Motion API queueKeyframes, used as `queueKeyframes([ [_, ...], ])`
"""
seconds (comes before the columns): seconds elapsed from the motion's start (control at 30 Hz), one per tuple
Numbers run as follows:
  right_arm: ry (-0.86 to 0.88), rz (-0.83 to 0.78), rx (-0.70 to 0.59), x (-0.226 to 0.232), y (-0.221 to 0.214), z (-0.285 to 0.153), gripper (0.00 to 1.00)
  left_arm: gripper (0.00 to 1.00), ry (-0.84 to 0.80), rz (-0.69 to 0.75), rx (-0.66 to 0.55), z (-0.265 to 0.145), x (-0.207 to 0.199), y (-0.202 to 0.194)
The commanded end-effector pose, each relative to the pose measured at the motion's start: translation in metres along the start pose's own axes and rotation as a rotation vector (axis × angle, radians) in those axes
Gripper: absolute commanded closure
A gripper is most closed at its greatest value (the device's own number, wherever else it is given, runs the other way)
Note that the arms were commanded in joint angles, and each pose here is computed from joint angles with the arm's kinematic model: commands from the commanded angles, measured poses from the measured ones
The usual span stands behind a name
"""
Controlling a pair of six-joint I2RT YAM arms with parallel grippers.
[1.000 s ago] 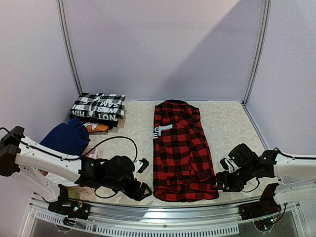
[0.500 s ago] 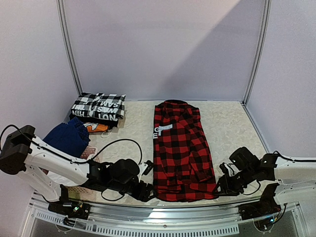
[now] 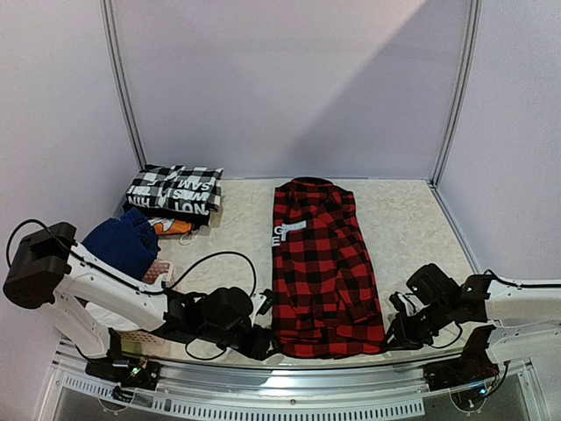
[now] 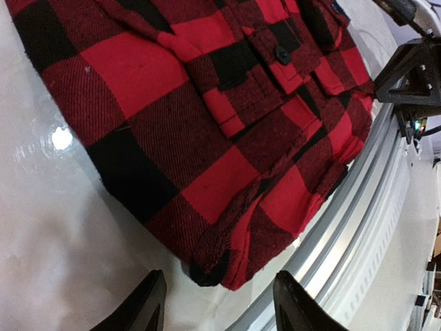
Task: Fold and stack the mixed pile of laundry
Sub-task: Pick up the rectangle-folded shirt from the center of the board.
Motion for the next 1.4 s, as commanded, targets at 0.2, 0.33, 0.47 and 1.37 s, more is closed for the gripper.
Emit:
queueKeyframes([
  [0.2,-0.004,-0.013,0.012,-0.003,-0.001,0.006,0.88,0.72,-0.001,0.001,-0.011,0.009,-0.001,-0.005],
  [0.33,0.0,-0.018,0.014,-0.001,-0.001,0.006,0.95,0.94,0.002,0.004,-0.029,0.01,-0.001,-0.001],
  [0.47,0.004,-0.024,0.016,0.001,-0.002,0.005,1.0,1.0,0.004,0.006,-0.016,0.01,-0.002,-0.004],
  [1.37,0.103,-0.138,-0.199,0.071,0.03,-0.056,1.0,1.0,0.13,0.102,-0.126,-0.04,-0.009,0.044],
])
Point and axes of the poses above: each gripper's point midway between its finger pads, its own z axis out along the fingers, its own x axis along the line the jaws close on, y = z × x, the point moved 1 cm from there along -z, back along the fingers, and after that the axes turned 14 degrees about z, right-handed, at the moved point
